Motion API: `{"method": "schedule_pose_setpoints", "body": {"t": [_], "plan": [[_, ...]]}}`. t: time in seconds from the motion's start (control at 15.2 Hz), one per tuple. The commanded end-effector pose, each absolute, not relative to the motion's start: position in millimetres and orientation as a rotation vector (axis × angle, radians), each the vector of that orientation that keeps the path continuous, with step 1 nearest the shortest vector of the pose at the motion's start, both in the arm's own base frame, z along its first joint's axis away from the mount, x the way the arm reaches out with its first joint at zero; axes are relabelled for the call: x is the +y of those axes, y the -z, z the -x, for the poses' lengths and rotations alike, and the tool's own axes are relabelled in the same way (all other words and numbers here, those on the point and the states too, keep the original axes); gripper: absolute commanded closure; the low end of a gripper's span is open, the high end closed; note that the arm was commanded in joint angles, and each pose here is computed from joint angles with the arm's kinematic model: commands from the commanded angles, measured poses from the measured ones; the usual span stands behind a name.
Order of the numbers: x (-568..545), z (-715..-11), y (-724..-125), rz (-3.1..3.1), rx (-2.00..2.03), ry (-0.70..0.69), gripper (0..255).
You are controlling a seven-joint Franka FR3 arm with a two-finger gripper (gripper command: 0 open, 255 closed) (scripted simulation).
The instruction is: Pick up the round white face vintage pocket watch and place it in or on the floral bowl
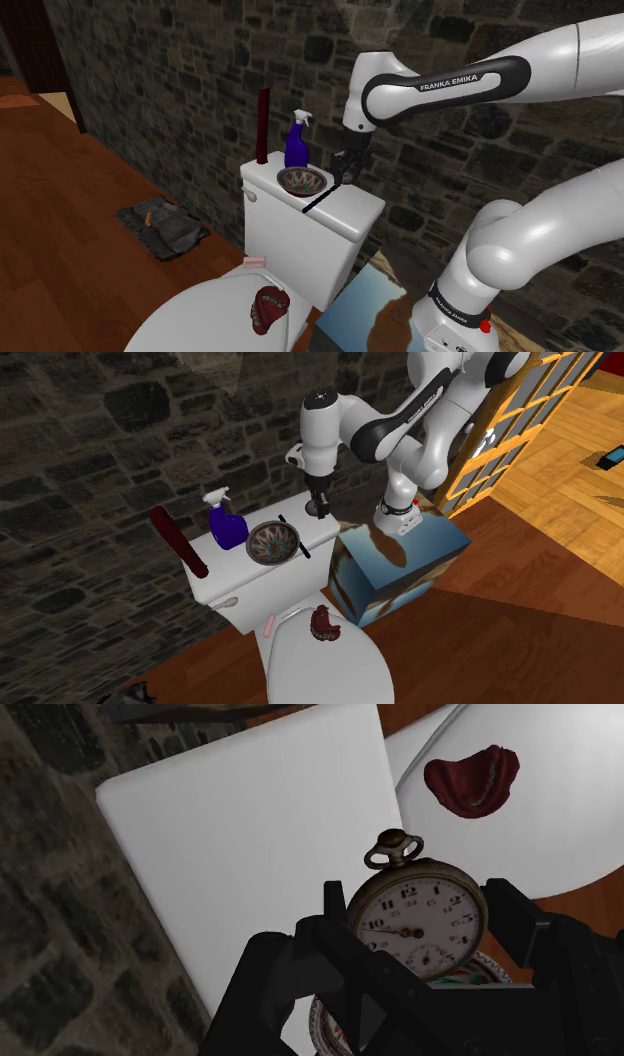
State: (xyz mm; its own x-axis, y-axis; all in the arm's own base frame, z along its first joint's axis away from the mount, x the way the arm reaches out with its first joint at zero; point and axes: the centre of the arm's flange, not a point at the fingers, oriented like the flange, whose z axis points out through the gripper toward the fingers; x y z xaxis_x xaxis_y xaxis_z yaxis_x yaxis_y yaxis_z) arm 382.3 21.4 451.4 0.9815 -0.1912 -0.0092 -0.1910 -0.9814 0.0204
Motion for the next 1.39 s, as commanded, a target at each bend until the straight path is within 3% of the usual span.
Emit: {"method": "schedule_pose_setpoints", "body": {"t": [0.0, 0.66, 1.32], "plan": [[23, -406, -451, -3.108, -0.3, 0.018, 255], [26, -544, -454, -3.108, -0.3, 0.018, 255], [26, -544, -401, -3.108, -0.3, 0.018, 255]]}}
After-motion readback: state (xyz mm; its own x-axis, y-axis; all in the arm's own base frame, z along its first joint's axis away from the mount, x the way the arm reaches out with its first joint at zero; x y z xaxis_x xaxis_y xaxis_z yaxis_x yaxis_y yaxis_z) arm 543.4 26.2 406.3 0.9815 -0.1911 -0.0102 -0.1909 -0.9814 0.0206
